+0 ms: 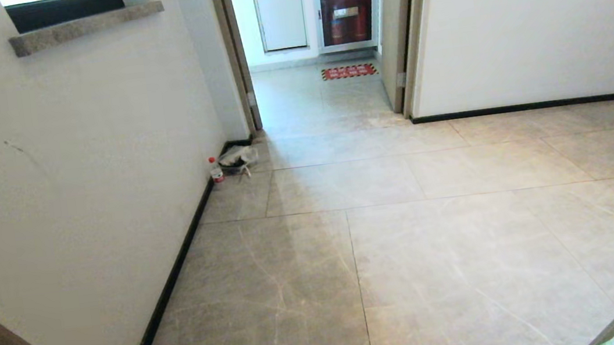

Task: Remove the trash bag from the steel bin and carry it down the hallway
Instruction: Put the trash bag at the door

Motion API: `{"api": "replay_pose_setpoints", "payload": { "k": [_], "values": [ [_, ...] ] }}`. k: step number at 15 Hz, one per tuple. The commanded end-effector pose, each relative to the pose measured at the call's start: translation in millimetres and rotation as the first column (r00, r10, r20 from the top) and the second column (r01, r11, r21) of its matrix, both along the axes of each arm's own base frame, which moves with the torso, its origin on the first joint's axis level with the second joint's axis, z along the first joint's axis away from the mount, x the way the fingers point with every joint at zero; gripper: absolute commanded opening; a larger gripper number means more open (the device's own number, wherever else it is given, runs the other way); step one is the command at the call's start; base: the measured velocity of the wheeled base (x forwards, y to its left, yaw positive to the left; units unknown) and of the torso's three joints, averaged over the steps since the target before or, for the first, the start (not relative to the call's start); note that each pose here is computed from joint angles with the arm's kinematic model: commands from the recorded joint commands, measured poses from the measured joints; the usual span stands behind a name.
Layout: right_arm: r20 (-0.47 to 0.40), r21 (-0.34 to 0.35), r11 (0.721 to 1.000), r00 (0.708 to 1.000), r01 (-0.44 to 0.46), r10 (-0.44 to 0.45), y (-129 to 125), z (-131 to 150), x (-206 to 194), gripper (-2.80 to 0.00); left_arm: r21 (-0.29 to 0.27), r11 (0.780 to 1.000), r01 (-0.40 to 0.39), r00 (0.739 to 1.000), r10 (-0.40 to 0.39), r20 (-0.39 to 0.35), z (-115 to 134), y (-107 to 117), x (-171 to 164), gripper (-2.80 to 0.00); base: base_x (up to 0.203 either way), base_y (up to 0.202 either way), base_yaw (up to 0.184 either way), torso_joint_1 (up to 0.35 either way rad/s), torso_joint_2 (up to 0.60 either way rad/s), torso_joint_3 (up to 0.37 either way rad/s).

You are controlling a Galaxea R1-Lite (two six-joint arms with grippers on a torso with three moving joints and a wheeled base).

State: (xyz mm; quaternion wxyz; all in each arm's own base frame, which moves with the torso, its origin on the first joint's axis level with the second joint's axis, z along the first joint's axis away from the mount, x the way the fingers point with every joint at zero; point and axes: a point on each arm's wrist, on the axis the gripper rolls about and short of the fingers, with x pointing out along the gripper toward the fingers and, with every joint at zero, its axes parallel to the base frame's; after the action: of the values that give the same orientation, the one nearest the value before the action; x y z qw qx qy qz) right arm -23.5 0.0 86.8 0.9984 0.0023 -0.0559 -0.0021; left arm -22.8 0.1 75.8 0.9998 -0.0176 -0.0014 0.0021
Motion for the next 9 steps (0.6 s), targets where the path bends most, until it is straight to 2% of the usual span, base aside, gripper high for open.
{"api": "replay_pose_setpoints", "payload": {
  "k": [1,9],
  "values": [
    [-0.040,0.000,1.000,0.999,0.000,0.000,0.0,-11.0,3.3,-2.80,0.000,1.000,0.000,1.000,0.000,-0.001,-0.4,0.0,0.1,-2.80,0.066,0.000,0.006,0.000,0.01,0.000],
    [-0.040,0.000,1.000,0.999,0.000,0.000,0.0,-11.0,3.3,-2.80,0.005,1.000,0.000,1.000,0.000,-0.001,-0.4,0.0,0.1,-2.80,0.000,0.000,0.000,0.000,0.00,0.000]
  ]
}}
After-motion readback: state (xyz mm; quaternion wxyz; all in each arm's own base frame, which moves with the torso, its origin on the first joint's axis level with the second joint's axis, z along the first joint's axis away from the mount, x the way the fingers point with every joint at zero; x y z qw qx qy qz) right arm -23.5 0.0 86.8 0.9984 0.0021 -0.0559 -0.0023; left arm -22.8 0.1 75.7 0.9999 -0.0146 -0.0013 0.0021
